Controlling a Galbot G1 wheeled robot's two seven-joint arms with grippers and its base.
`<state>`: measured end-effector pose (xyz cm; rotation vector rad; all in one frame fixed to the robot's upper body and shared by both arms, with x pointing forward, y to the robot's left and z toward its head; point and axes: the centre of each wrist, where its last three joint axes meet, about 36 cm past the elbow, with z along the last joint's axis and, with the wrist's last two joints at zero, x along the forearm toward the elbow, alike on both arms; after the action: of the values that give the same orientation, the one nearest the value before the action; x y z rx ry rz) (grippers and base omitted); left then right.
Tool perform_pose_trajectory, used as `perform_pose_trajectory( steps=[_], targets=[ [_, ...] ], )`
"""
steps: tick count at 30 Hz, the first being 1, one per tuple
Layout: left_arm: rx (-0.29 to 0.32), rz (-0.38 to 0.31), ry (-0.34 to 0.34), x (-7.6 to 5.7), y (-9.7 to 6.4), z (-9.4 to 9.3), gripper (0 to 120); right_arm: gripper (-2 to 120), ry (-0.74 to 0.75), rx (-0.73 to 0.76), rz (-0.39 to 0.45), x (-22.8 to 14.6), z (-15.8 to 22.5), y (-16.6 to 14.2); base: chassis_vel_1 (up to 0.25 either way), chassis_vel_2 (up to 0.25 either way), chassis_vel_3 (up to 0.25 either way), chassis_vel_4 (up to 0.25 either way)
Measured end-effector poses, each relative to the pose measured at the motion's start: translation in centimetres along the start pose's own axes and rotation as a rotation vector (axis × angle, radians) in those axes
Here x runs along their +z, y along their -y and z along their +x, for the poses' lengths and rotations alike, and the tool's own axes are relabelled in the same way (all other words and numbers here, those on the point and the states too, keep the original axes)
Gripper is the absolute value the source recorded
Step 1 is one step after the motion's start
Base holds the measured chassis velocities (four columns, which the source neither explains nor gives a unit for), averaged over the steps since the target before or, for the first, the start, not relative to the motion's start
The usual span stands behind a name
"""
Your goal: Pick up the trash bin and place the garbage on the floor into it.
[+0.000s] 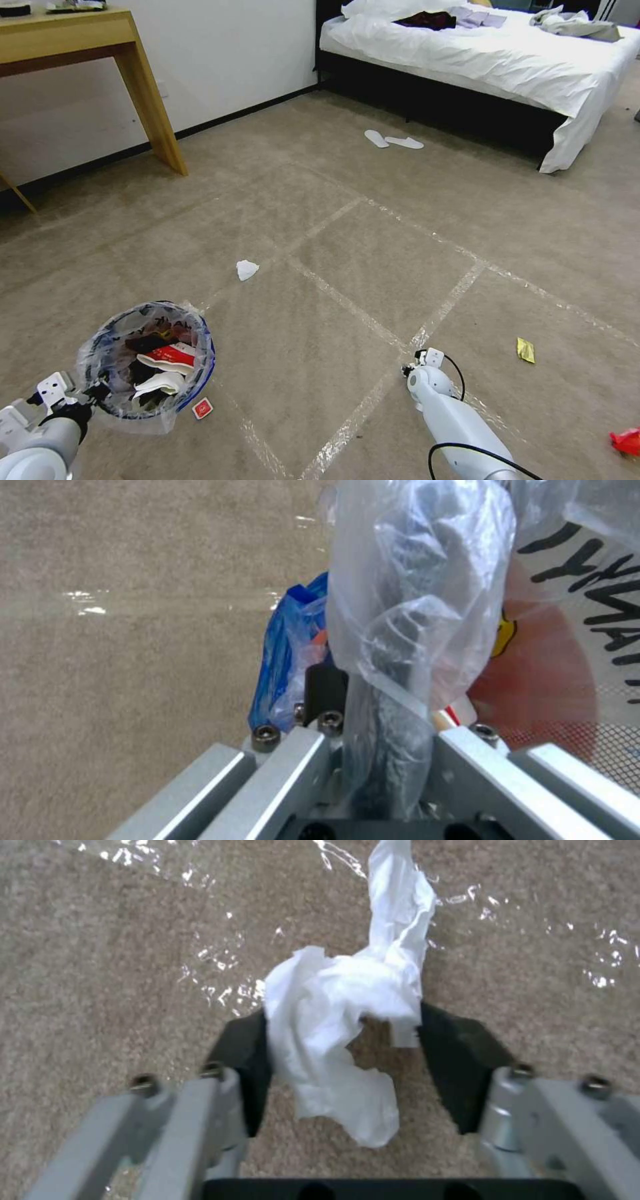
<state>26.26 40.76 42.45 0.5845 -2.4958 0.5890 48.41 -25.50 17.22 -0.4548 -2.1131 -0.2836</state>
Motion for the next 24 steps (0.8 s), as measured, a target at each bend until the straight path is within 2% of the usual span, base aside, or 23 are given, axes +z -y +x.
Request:
perform_pose_trajectory(
  steps=[3,5,6,8,9,12,18,19,20,21,22,24],
  targets=[
    [-0.001,0.001,0.002,0.1,0.0,0.1,0,39,0.005,-0.003,0.003,0.2,0.0,0.0,0.000,0.000,0.000,0.000],
    [-0.001,0.003,0.003,0.2,0.0,0.1,0,28,0.014,-0.008,0.009,0.4,0.0,0.0,0.000,0.000,0.000,0.000],
    [-0.001,0.003,0.003,0.2,0.0,0.1,0,28,0.014,-0.008,0.009,0.4,0.0,0.0,0.000,0.000,0.000,0.000],
    [-0.002,0.003,0.003,0.2,0.1,0.1,0,17,0.020,-0.013,0.015,0.8,0.0,0.2,0.000,0.000,0.000,0.000],
    [-0.002,0.003,0.003,0.2,0.1,0.1,0,17,0.020,-0.013,0.015,0.8,0.0,0.2,0.000,0.000,0.000,0.000],
    [0.000,0.003,0.004,0.2,0.2,0.0,0,3,0.037,-0.029,0.012,0.9,0.5,0.3,0.000,0.000,0.000,0.000],
    [-0.001,0.000,0.000,0.2,0.3,-0.2,0,0,0.119,-0.109,-0.019,0.3,2.6,0.7,0.000,0.000,0.000,0.000],
    [0.001,-0.001,-0.001,0.3,0.3,-0.3,0,0,0.169,-0.152,-0.030,-0.1,3.4,0.6,0.000,0.000,0.000,0.000],
    [0.004,-0.004,-0.006,0.3,0.5,-0.3,0,0,0.300,-0.242,-0.043,-1.3,5.2,0.4,0.000,0.000,0.000,0.000],
    [0.004,-0.004,-0.006,0.3,0.5,-0.3,0,0,0.300,-0.242,-0.043,-1.3,5.2,0.4,0.000,0.000,0.000,0.000],
    [0.006,-0.006,-0.009,0.3,0.6,-0.4,0,0,0.387,-0.306,-0.043,-2.6,6.7,0.2,0.000,0.000,0.000,0.000],
    [0.009,-0.009,-0.011,0.3,0.7,-0.4,0,0,0.445,-0.351,-0.043,-3.6,7.9,0.1,0.000,0.000,0.000,0.000]
  ],
)
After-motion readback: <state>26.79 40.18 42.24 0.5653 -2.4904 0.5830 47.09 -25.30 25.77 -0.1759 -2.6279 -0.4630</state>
